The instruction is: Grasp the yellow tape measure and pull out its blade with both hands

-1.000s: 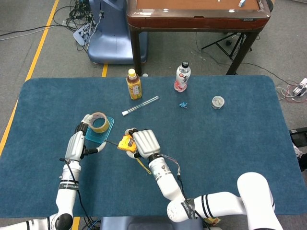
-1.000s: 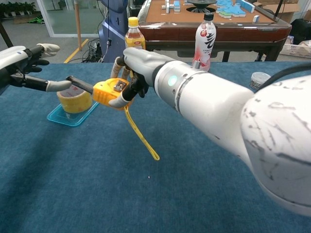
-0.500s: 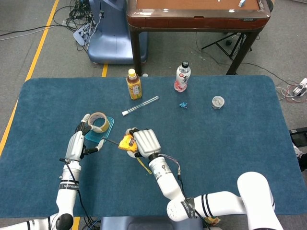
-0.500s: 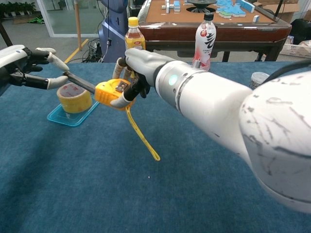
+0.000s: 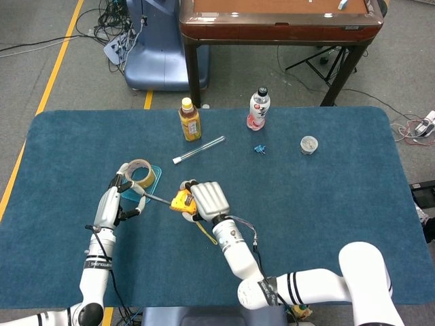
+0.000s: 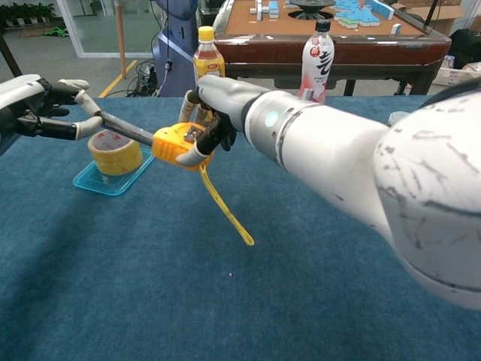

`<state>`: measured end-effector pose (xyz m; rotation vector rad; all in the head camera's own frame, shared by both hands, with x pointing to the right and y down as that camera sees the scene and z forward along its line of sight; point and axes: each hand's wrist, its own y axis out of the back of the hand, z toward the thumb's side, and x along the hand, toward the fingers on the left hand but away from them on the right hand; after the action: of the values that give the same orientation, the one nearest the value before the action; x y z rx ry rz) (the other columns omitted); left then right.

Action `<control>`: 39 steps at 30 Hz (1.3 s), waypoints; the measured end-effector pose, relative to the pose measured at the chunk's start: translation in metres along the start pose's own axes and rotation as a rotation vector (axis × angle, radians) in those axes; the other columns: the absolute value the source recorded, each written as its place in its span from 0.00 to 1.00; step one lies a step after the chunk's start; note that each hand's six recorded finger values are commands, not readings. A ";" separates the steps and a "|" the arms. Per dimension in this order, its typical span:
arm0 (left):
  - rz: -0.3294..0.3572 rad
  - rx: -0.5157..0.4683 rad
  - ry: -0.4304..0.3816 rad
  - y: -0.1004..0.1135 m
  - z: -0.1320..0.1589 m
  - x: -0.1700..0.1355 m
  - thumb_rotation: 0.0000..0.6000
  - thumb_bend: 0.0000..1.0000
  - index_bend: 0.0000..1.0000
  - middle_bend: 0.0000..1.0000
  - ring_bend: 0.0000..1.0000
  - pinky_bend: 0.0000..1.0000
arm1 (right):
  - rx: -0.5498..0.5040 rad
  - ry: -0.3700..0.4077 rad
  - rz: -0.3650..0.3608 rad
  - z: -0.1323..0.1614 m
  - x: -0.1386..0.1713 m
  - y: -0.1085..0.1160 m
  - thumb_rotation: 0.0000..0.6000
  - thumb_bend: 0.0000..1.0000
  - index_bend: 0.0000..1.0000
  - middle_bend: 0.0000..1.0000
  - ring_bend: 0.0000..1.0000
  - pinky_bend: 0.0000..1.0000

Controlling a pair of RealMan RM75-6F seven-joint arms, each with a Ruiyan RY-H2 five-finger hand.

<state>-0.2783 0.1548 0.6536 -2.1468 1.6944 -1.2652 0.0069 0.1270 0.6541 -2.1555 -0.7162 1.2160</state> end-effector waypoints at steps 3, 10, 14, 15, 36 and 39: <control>-0.016 0.004 -0.001 0.000 -0.002 -0.002 1.00 0.40 0.56 0.03 0.00 0.00 | 0.005 0.002 0.003 -0.001 0.000 0.003 1.00 0.77 0.71 0.72 0.67 0.40; -0.031 0.040 -0.003 0.006 -0.009 -0.004 1.00 0.41 0.55 0.03 0.00 0.00 | 0.026 -0.009 0.014 -0.016 0.002 0.012 1.00 0.77 0.72 0.73 0.67 0.40; -0.024 0.041 -0.006 0.010 -0.011 -0.005 1.00 0.40 0.55 0.03 0.00 0.00 | 0.034 -0.012 0.027 -0.026 0.007 0.013 1.00 0.77 0.72 0.73 0.67 0.40; -0.022 0.037 -0.006 0.011 -0.012 -0.006 1.00 0.40 0.55 0.03 0.00 0.00 | 0.035 -0.012 0.029 -0.028 0.008 0.013 1.00 0.77 0.72 0.73 0.67 0.40; 0.026 -0.028 -0.003 0.044 -0.043 -0.001 1.00 0.40 0.52 0.03 0.00 0.00 | 0.032 -0.060 0.053 -0.109 0.047 0.022 1.00 0.77 0.73 0.74 0.67 0.40; 0.022 -0.029 0.003 0.049 -0.049 -0.001 1.00 0.40 0.52 0.03 0.00 0.00 | 0.016 -0.068 0.059 -0.117 0.054 0.021 1.00 0.77 0.73 0.74 0.67 0.40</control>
<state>-0.3477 0.1567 0.6568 -2.1375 1.7423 -1.2466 0.1375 0.1256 0.6590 -2.1451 -0.6732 1.3270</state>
